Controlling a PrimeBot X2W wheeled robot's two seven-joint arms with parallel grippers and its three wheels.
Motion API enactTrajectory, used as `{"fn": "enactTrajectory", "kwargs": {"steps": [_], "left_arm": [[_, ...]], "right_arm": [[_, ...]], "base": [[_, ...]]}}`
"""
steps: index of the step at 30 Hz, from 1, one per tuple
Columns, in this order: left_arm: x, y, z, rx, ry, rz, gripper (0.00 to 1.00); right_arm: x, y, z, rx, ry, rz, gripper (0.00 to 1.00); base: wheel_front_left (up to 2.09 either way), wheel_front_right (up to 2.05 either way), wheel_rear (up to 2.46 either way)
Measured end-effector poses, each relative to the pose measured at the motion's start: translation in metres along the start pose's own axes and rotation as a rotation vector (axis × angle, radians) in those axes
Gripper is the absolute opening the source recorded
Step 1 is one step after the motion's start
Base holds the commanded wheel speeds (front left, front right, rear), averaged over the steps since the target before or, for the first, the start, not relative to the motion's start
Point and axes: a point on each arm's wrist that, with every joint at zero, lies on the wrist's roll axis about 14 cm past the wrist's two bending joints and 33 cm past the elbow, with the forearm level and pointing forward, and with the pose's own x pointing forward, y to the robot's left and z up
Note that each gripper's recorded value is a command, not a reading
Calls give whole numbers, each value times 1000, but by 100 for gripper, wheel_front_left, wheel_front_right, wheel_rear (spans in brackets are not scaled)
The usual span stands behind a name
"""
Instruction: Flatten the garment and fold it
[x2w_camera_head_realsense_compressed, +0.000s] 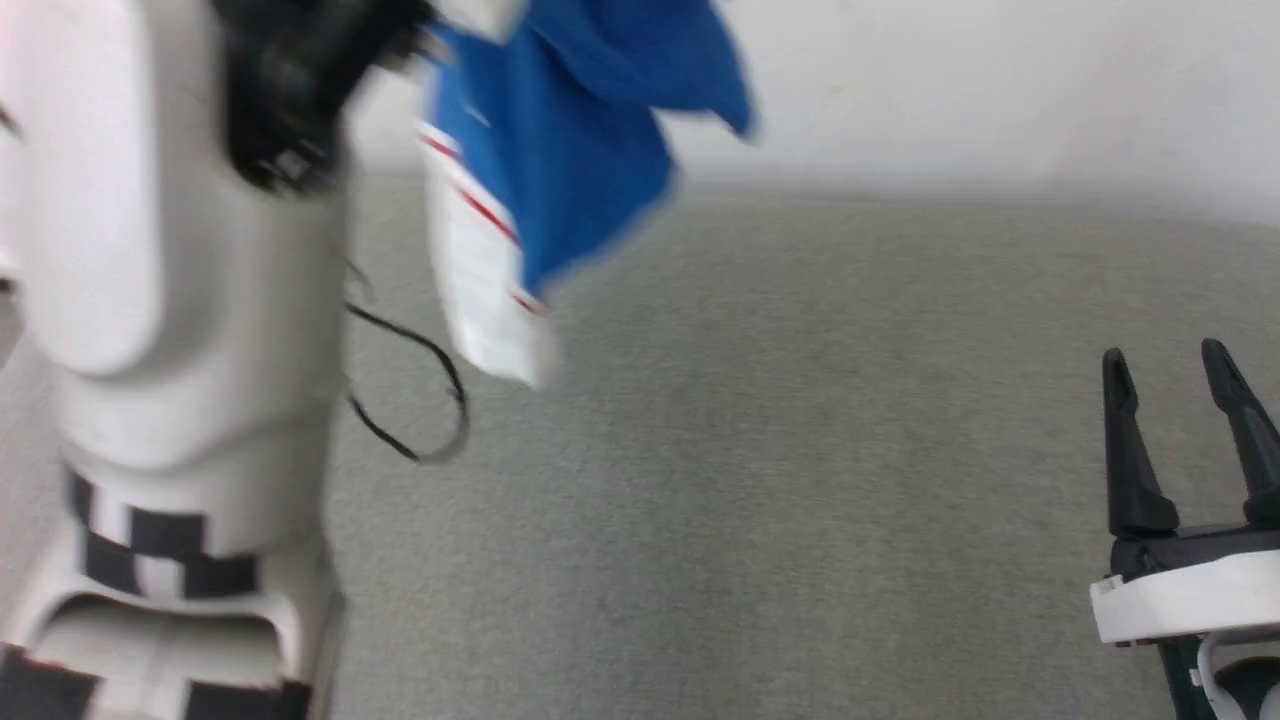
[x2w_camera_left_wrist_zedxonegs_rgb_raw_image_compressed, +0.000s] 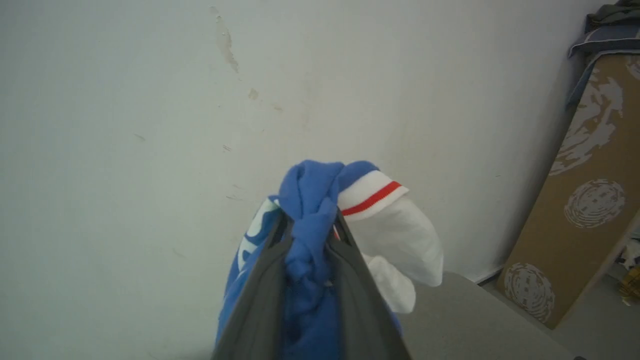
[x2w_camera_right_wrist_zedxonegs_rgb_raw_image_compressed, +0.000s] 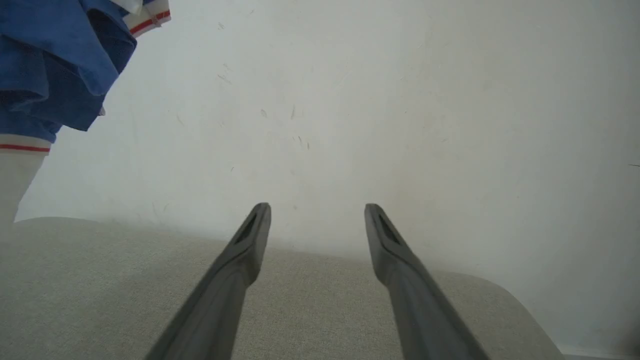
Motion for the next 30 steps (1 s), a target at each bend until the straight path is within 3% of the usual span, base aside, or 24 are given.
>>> {"fn": "enactTrajectory", "kwargs": {"steps": [1, 6, 11, 17, 21, 25, 26, 27, 30], "left_arm": [[0, 0, 0, 0, 0, 0, 0], [6, -81, -50, -123, 89, -206, 0], [7, -123, -100, -114, 149, -285, 0], [-2, -152, -236, -64, 359, -284, 0], [-40, -158, -341, -121, 608, -243, 0], [-63, -173, -386, -211, 723, -236, 0], [-63, -176, -389, -232, 724, -233, 34], [-63, -180, -392, -246, 721, -238, 100], [-51, -184, -384, -298, 664, -230, 100]], "right_arm": [[0, 0, 0, 0, 0, 0, 100], [-20, -34, 17, -31, -33, -105, 100], [-29, -50, 22, -45, -39, -155, 100], [-30, -63, 16, -44, -25, -195, 100], [-30, -70, 9, -42, -5, -217, 100], [-32, -79, 0, -51, 25, -242, 100], [-33, -80, -3, -52, 34, -247, 100], [-33, -81, -6, -53, 43, -251, 100], [-34, -83, -12, -54, 61, -257, 100]], "base": [[0, 0, 0], [0, 0, 0], [0, 0, 0], [0, 0, 0], [0, 0, 0], [0, 0, 0], [0, 0, 0], [0, 0, 0], [0, 0, 0]]}}
